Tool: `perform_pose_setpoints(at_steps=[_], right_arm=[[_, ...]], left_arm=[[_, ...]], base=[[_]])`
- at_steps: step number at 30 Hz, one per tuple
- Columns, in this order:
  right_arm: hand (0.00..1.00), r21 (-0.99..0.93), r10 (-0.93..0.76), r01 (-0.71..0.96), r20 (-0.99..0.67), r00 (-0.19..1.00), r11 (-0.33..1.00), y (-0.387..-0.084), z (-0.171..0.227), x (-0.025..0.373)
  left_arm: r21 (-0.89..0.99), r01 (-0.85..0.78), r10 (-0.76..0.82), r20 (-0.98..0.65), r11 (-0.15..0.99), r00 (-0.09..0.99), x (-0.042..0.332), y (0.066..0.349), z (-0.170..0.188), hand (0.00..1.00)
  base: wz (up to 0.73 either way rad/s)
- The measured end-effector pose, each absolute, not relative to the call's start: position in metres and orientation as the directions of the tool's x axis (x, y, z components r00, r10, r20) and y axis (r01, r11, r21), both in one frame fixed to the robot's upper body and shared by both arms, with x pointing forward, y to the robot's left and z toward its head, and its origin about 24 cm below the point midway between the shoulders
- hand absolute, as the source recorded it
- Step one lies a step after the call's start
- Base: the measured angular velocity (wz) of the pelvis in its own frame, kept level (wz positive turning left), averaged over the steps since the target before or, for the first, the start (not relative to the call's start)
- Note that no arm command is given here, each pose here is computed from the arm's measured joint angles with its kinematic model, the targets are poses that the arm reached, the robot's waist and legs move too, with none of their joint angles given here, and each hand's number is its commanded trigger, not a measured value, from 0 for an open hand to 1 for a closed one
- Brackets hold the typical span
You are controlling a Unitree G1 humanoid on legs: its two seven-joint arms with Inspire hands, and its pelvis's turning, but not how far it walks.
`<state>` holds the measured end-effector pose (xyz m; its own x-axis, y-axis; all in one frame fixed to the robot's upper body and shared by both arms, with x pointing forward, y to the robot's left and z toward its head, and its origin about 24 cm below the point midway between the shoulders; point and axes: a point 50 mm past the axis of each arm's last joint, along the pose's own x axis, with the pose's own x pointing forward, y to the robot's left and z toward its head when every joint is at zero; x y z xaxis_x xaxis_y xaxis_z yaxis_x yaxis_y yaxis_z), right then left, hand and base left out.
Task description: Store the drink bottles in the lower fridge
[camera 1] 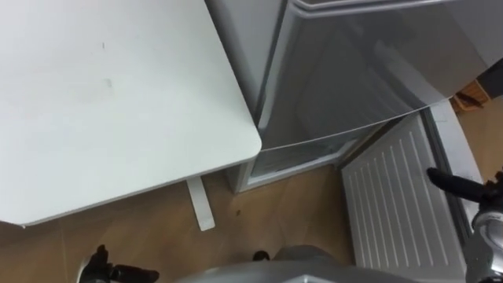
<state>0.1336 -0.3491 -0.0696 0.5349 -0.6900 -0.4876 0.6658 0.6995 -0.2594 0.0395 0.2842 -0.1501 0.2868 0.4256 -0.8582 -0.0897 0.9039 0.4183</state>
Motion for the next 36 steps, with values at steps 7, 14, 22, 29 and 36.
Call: perform_pose_setpoints(at_steps=[7,14,22,29,36], right_arm=[[0.0,-0.236,-0.774,0.778,-0.454,0.442,0.583,-0.373,-0.059,0.12],[0.0,-0.269,-0.806,0.825,-0.494,0.325,0.497,-0.389,-0.063,0.099],[0.0,-0.275,-0.797,0.854,-0.557,0.234,0.442,-0.401,-0.069,0.077],[0.0,-0.245,-0.749,0.853,-0.623,0.226,0.461,-0.396,-0.079,0.069],[0.0,-0.243,-0.718,0.842,-0.66,0.221,0.481,-0.392,-0.085,0.065]], left_arm=[[0.447,-0.102,0.457,-0.846,0.889,0.275,0.034,0.292,-0.146,0.0],[0.469,-0.089,0.475,-0.839,0.879,0.265,0.026,0.297,-0.143,0.0],[0.479,-0.071,0.481,-0.841,0.875,0.25,0.023,0.3,-0.142,0.0],[0.49,-0.067,0.489,-0.832,0.869,0.261,0.026,0.305,-0.139,0.0],[0.49,-0.064,0.489,-0.835,0.87,0.253,0.026,0.305,-0.139,0.0]], base=[[-0.02],[-0.01],[0.03],[0.0],[0.0]])
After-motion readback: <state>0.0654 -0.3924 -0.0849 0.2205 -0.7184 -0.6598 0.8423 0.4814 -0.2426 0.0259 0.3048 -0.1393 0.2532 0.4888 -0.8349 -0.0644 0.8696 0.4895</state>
